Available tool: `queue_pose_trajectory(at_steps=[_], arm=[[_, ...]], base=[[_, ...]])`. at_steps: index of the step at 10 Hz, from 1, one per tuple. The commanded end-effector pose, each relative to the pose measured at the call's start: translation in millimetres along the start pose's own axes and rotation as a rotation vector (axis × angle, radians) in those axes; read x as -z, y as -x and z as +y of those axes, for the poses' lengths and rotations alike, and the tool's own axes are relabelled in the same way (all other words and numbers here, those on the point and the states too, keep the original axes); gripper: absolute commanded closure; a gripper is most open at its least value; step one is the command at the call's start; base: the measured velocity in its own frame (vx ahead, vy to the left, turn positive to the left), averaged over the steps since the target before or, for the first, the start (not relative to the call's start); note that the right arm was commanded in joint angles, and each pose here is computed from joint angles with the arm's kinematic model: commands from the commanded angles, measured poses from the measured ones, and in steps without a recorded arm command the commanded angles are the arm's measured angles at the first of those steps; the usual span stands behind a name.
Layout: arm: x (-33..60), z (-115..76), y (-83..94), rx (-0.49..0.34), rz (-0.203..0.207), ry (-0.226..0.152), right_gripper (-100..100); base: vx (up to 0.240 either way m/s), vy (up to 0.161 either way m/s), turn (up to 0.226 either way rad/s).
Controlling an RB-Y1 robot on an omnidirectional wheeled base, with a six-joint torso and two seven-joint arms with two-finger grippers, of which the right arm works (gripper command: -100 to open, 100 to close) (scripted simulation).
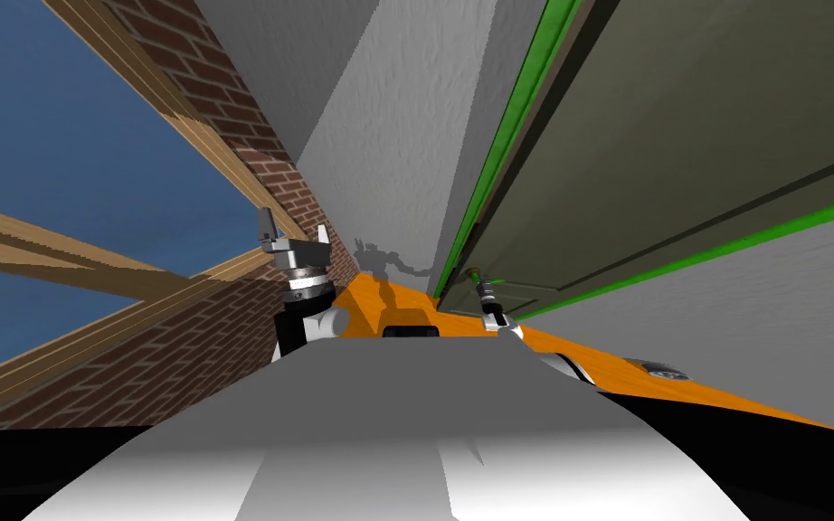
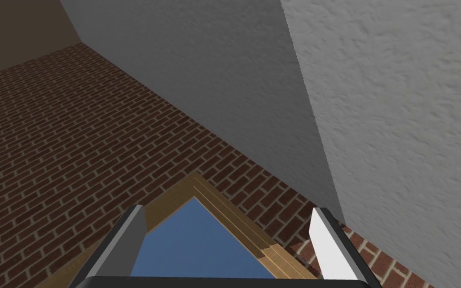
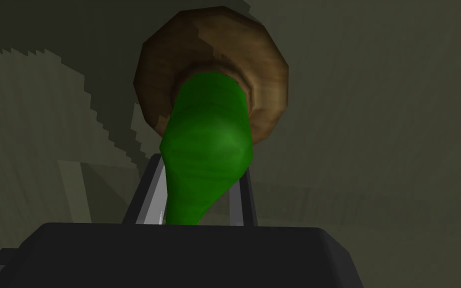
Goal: Pull the door open
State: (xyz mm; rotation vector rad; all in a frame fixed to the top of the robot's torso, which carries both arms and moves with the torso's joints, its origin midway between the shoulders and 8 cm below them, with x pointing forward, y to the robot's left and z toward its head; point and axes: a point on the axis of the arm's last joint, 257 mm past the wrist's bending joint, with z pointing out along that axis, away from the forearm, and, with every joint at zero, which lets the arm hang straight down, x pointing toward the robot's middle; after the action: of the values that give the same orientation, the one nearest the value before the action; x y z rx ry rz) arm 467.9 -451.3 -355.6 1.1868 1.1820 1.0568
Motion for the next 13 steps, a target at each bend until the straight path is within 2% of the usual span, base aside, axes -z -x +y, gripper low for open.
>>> queue_pose_trajectory(at_steps=[1, 7, 8, 9, 10, 13], arm=[[0.0, 0.0, 0.0, 0.0, 0.0, 0.0, 100], [21.5, 1.7, -9.2, 0.002, 0.112, 0.013, 100], [24.1, 1.9, -10.4, 0.002, 0.126, 0.014, 100], [21.6, 1.9, -10.5, 0.001, 0.116, 0.013, 100], [33.4, -0.5, -9.0, 0.0, 0.142, 0.013, 100], [44.1, 0.0, -6.0, 0.002, 0.168, 0.018, 100]], base=[[-0.102, -0.017, 0.025], [-0.202, -0.07, 0.098], [-0.259, -0.066, 0.079], [-0.12, -0.028, 0.016], [-0.179, -0.046, 0.156], [-0.187, -0.093, 0.122]])
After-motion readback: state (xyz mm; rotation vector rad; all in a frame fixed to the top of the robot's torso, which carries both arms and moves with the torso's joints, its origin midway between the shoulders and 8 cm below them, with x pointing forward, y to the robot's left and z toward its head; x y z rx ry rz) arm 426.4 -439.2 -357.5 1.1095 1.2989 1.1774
